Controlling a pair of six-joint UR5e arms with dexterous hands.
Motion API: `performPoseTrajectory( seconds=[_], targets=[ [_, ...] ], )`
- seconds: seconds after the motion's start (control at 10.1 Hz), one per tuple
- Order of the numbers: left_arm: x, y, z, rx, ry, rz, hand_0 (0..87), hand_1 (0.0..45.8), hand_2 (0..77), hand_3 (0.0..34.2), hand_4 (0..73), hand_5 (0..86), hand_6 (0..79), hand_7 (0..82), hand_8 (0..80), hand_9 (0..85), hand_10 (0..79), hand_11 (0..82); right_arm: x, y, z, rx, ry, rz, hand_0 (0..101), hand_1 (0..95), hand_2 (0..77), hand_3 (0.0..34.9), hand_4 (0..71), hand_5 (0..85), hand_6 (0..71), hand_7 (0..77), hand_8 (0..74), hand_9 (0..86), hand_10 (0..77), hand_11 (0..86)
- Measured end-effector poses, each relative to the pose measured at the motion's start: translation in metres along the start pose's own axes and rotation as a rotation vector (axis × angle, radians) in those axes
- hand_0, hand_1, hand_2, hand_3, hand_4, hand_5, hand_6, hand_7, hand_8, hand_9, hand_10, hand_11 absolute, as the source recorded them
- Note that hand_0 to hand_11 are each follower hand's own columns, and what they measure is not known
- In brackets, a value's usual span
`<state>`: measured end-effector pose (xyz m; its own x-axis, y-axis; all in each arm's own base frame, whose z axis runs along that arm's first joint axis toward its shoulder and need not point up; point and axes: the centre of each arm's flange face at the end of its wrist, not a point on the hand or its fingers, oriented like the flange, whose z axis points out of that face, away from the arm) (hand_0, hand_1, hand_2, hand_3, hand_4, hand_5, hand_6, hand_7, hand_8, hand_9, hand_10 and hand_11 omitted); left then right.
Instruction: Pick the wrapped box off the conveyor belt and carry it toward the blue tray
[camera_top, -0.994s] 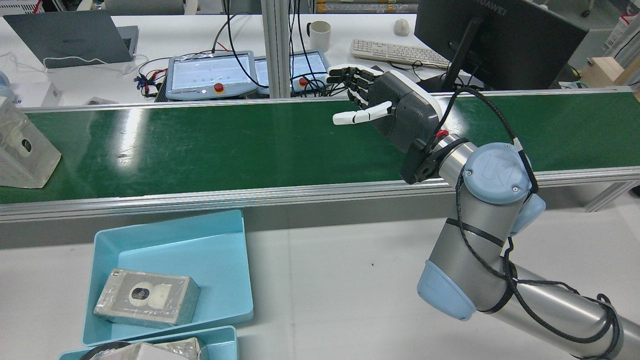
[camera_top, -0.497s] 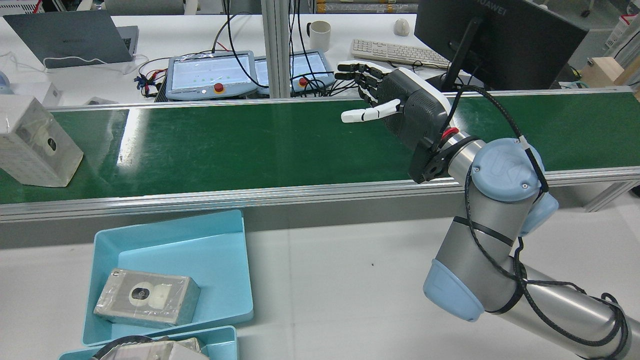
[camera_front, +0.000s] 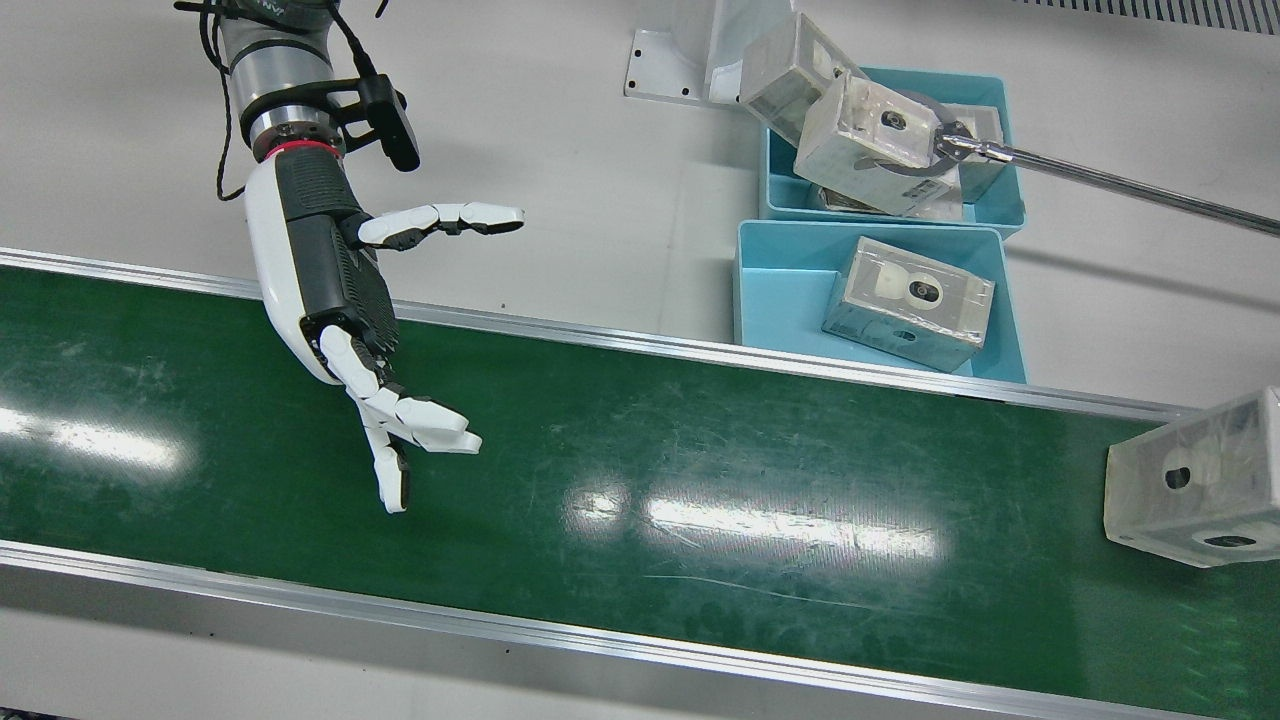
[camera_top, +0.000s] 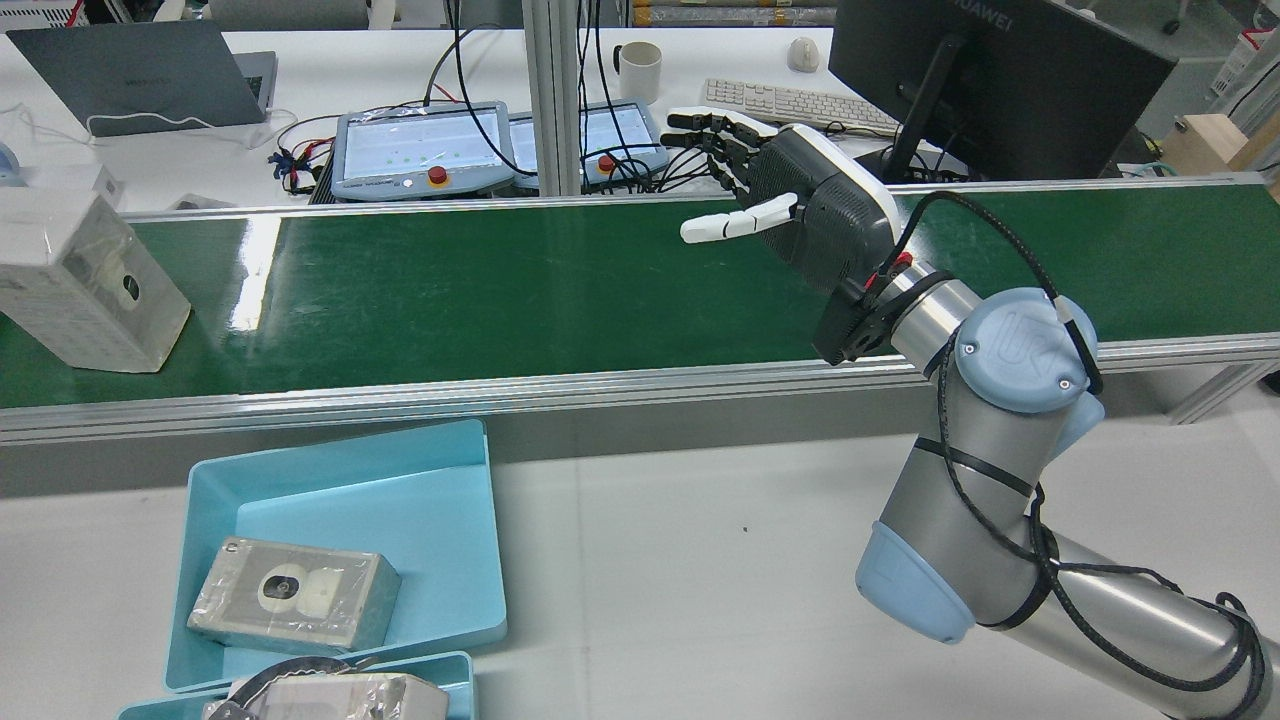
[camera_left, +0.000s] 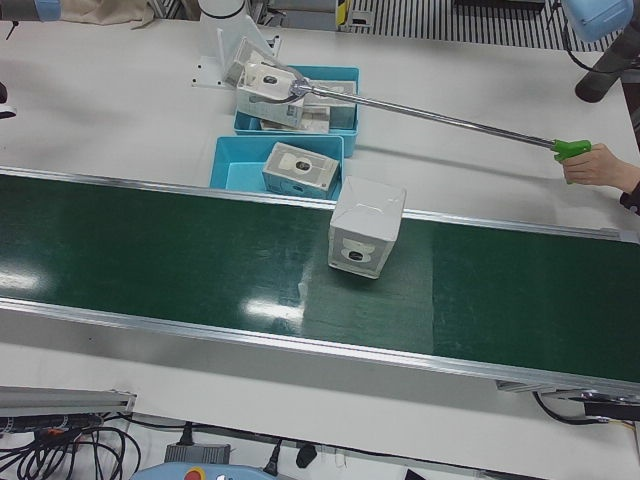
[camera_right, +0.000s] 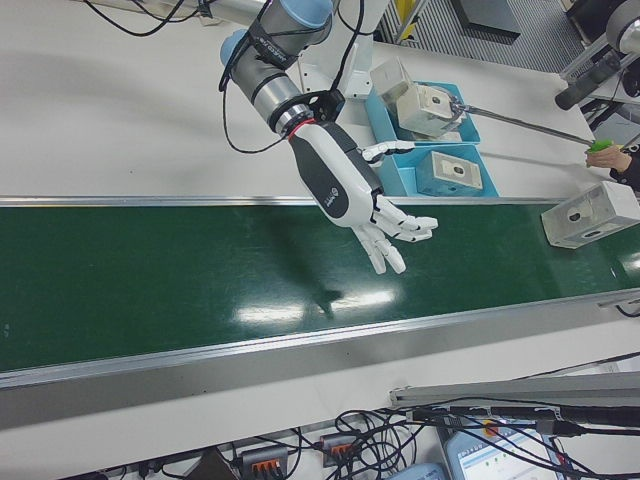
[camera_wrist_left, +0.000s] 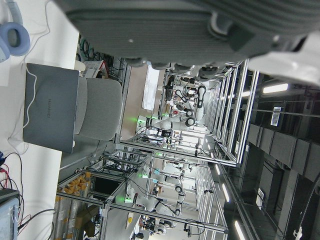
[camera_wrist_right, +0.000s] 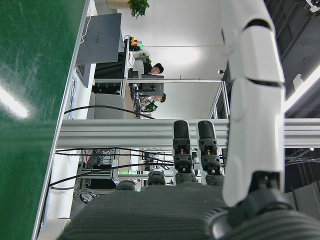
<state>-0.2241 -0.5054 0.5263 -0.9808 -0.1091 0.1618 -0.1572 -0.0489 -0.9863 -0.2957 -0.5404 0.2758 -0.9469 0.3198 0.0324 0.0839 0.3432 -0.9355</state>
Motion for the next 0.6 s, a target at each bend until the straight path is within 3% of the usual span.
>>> performPoseTrajectory(
  seconds=[0.5, 0.6],
  targets=[
    [0.0, 0.0, 0.0, 0.0, 0.0, 0.0, 0.0, 0.0, 1.1, 0.0, 0.0, 0.5, 0.0, 0.5, 0.5, 0.0, 0.5, 0.0, 0.007, -0.016, 0.004, 0.028, 0.005, -0.005, 49, 16.9, 16.4, 6.2, 15.3, 23.5, 7.6, 25.1, 0.0, 4.4, 0.0, 1.1],
    [0.0, 0.0, 0.0, 0.0, 0.0, 0.0, 0.0, 0.0, 0.5, 0.0, 0.0, 1.1, 0.0, 0.5, 0.5, 0.0, 0.5, 0.0, 0.009, -0.018, 0.004, 0.031, 0.007, -0.006, 49, 16.9, 16.4, 7.6, 15.3, 23.5, 7.6, 25.1, 0.0, 4.4, 0.0, 1.1]
  ],
)
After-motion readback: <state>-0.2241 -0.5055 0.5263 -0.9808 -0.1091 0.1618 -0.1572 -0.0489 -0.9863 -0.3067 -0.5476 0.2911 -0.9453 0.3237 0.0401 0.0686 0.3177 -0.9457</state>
